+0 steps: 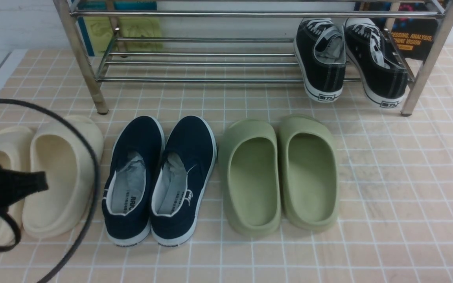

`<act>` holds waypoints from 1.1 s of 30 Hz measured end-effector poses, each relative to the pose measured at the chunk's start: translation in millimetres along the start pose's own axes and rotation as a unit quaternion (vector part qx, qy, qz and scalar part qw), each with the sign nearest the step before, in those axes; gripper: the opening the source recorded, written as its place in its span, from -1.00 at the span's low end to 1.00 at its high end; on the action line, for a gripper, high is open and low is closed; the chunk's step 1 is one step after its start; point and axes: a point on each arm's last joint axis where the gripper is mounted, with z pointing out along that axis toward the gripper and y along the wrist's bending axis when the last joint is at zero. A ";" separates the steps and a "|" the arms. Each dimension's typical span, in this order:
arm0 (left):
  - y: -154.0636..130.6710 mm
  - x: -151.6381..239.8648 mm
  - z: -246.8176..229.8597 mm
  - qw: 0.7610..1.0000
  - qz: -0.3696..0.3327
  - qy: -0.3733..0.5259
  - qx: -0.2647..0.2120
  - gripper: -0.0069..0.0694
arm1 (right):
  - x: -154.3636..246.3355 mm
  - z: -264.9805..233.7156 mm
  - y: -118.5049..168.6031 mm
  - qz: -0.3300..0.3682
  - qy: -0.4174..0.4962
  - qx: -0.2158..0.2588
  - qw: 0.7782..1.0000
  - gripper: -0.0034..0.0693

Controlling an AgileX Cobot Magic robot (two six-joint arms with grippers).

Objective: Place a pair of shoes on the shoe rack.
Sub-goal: Use the left arm to grab the shoe closest to it, then use the left arm to put a shoe into the shoe rack

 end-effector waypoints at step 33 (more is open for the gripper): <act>-81.8 -89.0 91.2 0.993 0.064 0.094 -0.009 -0.67 | 0.0 0.0 0.0 0.000 0.000 0.000 1.000 -0.25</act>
